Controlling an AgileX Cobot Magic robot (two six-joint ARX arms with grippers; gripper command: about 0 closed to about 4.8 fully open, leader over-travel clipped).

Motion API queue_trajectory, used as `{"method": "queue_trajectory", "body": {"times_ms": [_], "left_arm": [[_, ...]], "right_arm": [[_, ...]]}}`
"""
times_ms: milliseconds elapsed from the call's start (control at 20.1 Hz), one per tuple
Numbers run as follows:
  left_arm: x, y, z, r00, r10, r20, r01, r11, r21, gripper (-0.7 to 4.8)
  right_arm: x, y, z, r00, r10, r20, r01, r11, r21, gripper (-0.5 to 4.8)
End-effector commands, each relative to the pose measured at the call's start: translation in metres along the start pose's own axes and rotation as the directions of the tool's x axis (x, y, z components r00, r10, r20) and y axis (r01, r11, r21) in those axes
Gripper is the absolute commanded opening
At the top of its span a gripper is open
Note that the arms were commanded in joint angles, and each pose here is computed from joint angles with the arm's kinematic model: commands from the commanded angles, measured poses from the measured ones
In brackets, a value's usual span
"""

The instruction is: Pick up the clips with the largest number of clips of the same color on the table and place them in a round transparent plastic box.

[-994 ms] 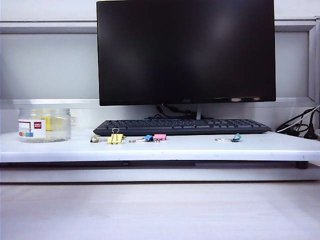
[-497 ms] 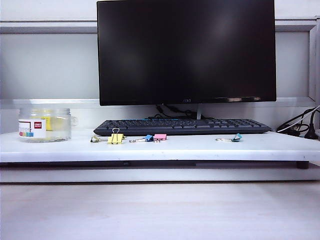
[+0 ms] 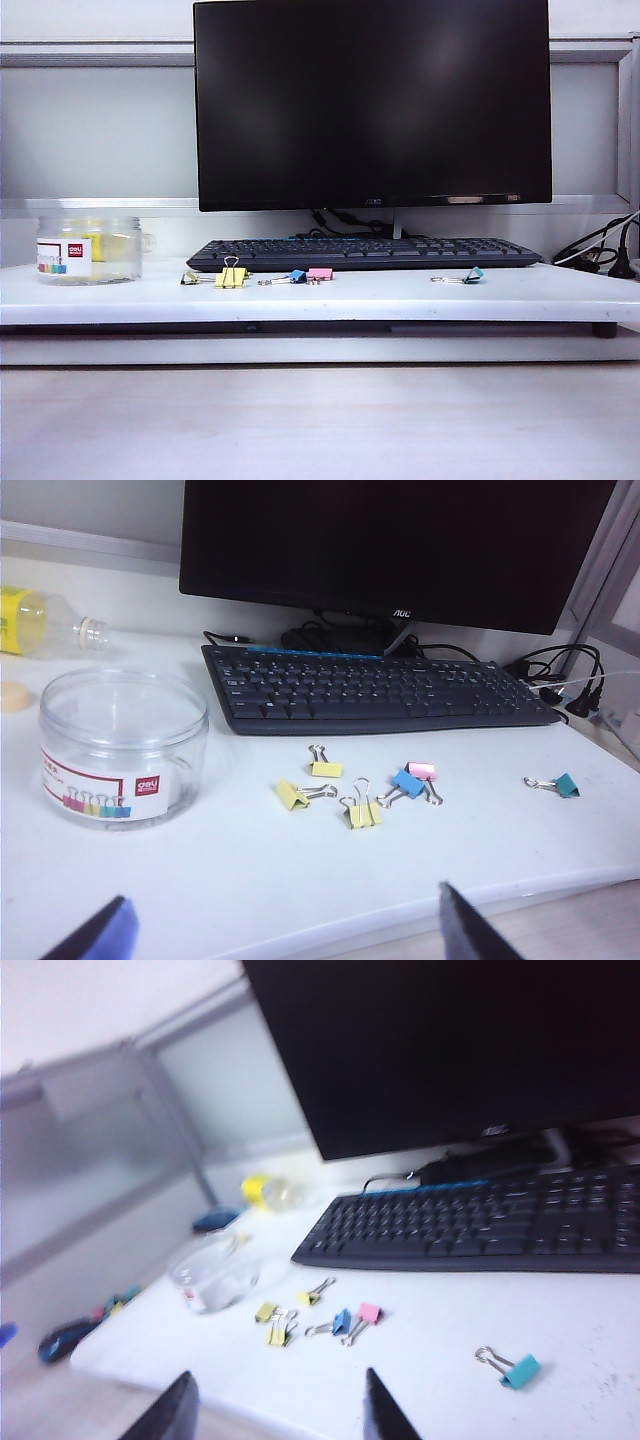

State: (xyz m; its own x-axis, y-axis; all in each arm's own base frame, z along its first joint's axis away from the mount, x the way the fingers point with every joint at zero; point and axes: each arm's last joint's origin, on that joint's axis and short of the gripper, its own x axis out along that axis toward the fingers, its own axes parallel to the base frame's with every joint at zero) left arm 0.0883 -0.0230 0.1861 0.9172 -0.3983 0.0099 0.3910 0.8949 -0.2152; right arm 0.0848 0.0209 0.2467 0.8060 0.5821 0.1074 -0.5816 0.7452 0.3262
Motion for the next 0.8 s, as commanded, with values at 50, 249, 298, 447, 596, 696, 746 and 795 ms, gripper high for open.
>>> {"method": "queue_trajectory", "body": {"times_ms": [50, 249, 298, 447, 596, 696, 746, 795], "left_arm": [[0.000, 0.001, -0.002, 1.000, 0.020, -0.022, -0.020, 1.000, -0.004, 4.02], [-0.001, 0.002, -0.008, 0.996, 0.044, -0.082, -0.046, 0.999, -0.016, 4.02], [-0.001, 0.002, -0.008, 0.996, 0.019, -0.090, -0.021, 1.000, -0.022, 4.02], [-0.001, -0.001, -0.009, 0.990, -0.086, -0.110, 0.083, 0.996, -0.033, 4.02], [-0.001, -0.004, -0.009, 0.977, -0.175, -0.125, 0.171, 0.984, -0.047, 4.01], [-0.001, -0.004, -0.009, 0.975, -0.182, -0.125, 0.177, 0.983, -0.050, 4.01], [-0.001, -0.004, -0.009, 0.976, -0.182, -0.124, 0.176, 0.983, -0.058, 4.01], [-0.001, -0.004, -0.009, 0.976, -0.182, -0.122, 0.176, 0.983, -0.057, 4.01]], "right_arm": [[0.019, 0.000, 0.015, 0.991, 0.001, -0.136, -0.007, 0.999, -0.047, 2.16], [0.072, -0.006, 0.032, 0.946, 0.054, -0.320, -0.065, 0.998, -0.023, 2.16], [0.091, -0.006, 0.034, 0.926, 0.085, -0.367, -0.100, 0.995, -0.021, 2.16], [0.140, -0.002, 0.034, 0.863, 0.196, -0.467, -0.232, 0.972, -0.022, 2.16], [0.179, -0.004, 0.032, 0.814, 0.267, -0.515, -0.307, 0.952, 0.006, 2.16], [0.197, -0.009, 0.029, 0.791, 0.307, -0.529, -0.338, 0.940, 0.040, 2.16], [0.203, -0.011, 0.026, 0.784, 0.318, -0.533, -0.346, 0.937, 0.051, 2.16], [0.207, -0.013, 0.023, 0.778, 0.327, -0.536, -0.352, 0.934, 0.058, 2.16]]}}
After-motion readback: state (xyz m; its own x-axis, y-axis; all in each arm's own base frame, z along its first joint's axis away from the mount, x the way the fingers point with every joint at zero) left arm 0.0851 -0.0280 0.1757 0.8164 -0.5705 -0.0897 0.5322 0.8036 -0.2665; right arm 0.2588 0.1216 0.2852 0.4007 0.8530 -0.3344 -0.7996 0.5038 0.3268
